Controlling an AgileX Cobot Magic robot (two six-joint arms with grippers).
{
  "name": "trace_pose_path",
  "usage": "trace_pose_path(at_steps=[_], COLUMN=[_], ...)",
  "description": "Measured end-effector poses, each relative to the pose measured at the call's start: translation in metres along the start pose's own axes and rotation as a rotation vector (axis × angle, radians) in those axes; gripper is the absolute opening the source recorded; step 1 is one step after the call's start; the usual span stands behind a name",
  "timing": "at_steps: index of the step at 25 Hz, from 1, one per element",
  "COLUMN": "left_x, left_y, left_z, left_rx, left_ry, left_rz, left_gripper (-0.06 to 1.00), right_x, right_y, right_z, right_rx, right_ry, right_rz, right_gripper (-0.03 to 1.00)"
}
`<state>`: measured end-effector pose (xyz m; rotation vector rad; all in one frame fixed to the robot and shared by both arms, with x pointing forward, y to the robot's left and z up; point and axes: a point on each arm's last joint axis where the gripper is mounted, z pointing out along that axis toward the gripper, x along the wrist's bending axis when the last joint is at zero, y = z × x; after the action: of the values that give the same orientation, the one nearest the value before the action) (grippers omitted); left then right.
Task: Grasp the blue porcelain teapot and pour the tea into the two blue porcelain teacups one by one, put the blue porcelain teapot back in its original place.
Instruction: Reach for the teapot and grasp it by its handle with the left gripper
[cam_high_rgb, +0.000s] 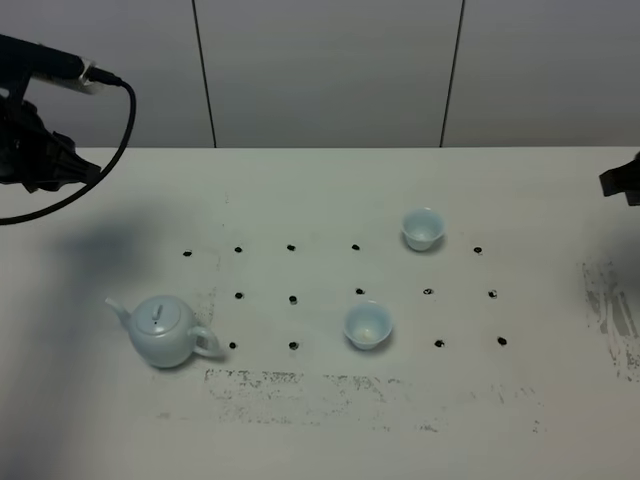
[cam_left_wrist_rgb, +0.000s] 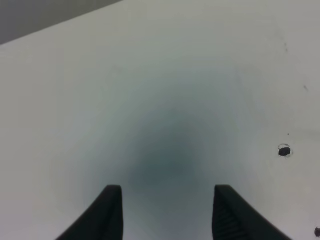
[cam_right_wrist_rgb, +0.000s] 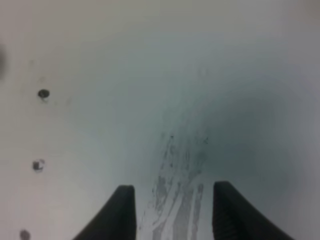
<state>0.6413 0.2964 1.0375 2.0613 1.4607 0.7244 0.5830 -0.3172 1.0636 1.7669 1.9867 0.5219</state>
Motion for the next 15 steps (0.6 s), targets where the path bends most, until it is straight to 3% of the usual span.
trace_pose_path(at_steps=[5,10,15], left_x=[-0.030,-0.099,-0.136], left_y=[0.012,0.019,0.014], left_z=[-0.016,-0.019,-0.023], left_rx=[-0.045,-0.037,0.023], left_ry=[-0.048,-0.171,-0.222], left_rz=[0.131,0.430,0.670], left_gripper=[0.39,0.39,0.39], right_x=[0.007,0.016,0.024], right_y=[-0.035,-0.080,-0.119], right_z=[-0.052,-0.085,-0.124], right_rx=[-0.101,-0.132,-0.179], right_ry=[-0.016,-0.018,-0.021], right_rz=[0.050,0.077,0.078], right_gripper=[0.35,0.35,0.35])
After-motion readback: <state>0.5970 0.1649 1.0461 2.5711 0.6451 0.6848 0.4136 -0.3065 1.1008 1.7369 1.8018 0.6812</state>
